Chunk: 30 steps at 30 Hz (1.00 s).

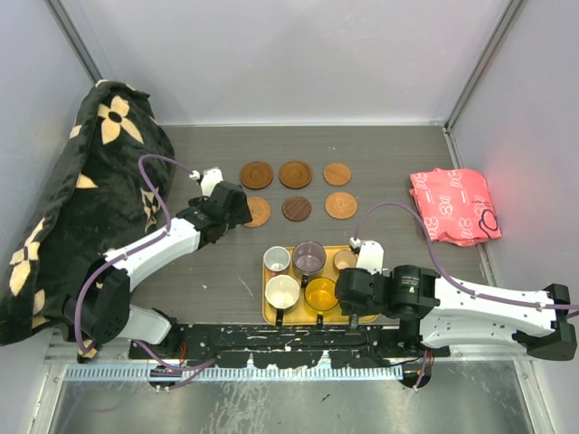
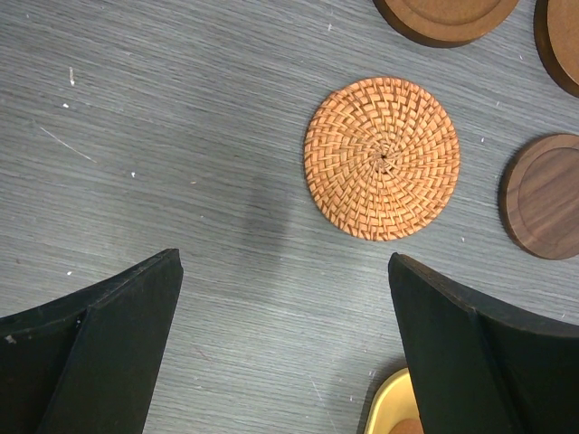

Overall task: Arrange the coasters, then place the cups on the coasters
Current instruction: Pick up the cup from the tray.

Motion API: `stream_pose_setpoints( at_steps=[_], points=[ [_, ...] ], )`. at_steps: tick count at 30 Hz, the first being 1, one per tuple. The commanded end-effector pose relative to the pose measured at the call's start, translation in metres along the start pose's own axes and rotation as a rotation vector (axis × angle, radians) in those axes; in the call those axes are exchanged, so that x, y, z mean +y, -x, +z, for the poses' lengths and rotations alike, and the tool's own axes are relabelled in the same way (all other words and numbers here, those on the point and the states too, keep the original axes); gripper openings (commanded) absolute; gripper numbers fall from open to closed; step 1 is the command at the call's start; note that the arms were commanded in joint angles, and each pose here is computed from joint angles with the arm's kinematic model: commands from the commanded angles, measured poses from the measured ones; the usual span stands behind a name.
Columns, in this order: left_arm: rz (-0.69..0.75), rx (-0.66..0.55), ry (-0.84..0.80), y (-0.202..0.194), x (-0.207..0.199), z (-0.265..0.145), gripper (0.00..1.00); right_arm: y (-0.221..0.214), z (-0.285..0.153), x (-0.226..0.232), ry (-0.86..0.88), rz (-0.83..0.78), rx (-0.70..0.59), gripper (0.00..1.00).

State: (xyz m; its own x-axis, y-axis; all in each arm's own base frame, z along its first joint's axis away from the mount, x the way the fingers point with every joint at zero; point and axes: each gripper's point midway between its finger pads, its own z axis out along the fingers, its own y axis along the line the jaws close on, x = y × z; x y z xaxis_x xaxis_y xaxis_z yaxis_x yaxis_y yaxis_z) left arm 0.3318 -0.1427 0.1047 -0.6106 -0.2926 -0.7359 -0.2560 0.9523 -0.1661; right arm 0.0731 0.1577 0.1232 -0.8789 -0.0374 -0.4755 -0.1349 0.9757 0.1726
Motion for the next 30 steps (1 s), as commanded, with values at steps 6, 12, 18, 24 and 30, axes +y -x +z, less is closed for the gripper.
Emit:
stream_pose_setpoints(
  at_steps=[6, 12, 18, 24, 30],
  points=[
    [-0.033, -0.034, -0.015, 0.013, -0.005, 0.001, 0.98, -0.004, -0.012, -0.003, -0.009, 0.030, 0.039, 0.54],
    [-0.037, -0.032, -0.017, 0.013, -0.005, 0.001, 0.98, -0.011, -0.005, -0.002, -0.002, 0.046, 0.055, 0.53],
    [-0.038, -0.025, -0.016, 0.012, -0.005, 0.002, 0.98, -0.023, 0.004, -0.008, -0.015, 0.046, 0.087, 0.51],
    [-0.041, -0.025, -0.015, 0.012, -0.004, 0.003, 0.98, -0.030, 0.010, -0.010, -0.020, 0.048, 0.106, 0.48],
    [-0.043, -0.023, -0.014, 0.012, -0.004, 0.003, 0.98, -0.033, 0.017, -0.014, -0.032, 0.071, 0.099, 0.47]
  ],
)
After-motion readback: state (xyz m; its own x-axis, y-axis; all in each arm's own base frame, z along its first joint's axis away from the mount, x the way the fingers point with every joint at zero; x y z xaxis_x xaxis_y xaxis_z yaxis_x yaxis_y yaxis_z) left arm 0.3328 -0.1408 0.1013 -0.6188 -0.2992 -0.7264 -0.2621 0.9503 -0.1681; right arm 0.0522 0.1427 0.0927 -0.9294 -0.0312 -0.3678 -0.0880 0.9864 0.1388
